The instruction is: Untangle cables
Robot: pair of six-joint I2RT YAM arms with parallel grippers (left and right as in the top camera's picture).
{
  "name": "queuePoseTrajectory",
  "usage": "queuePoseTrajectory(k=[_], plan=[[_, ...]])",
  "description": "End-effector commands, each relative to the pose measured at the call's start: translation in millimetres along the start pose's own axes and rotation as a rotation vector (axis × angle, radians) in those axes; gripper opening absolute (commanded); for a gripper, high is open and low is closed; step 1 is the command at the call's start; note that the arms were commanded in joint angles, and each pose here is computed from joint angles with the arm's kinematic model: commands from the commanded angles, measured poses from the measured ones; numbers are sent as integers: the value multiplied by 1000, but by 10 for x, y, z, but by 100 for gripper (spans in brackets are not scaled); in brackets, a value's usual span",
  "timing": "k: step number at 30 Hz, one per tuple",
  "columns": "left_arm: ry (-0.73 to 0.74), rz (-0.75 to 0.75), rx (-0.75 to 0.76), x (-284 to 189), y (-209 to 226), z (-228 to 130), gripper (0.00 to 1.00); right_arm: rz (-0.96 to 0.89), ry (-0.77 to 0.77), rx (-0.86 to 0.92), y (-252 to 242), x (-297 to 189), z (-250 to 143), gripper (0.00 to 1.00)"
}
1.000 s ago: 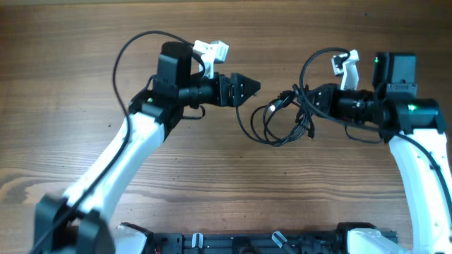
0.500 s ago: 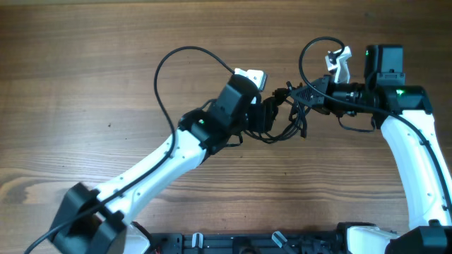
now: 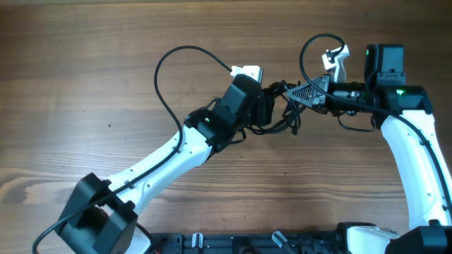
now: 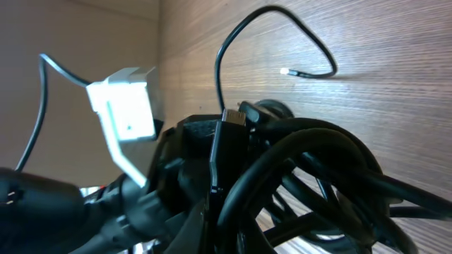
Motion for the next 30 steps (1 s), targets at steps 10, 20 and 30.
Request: queuePoseTrajectory(k=[10,20,30], plan=[[-47,134,-4,8,141,30,4,-156,-63,27,-125,-50,17,4],[-227,46,-54,-687,310,530,4,-500,-100,75,-595,-80,44,4],[-231,81,-196,-1022,1060,645,4,-637,-140,172,-872,-58,174,4]])
Point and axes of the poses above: each gripper's point midway between its finger pads, its own x axis out along the fingers, its own y axis along the line the jaws close on, z = x × y, the point moved 7 cm from there along -x, back along the fingers, and after that the axes turned 13 degrees about x, right-handed, at the moved point
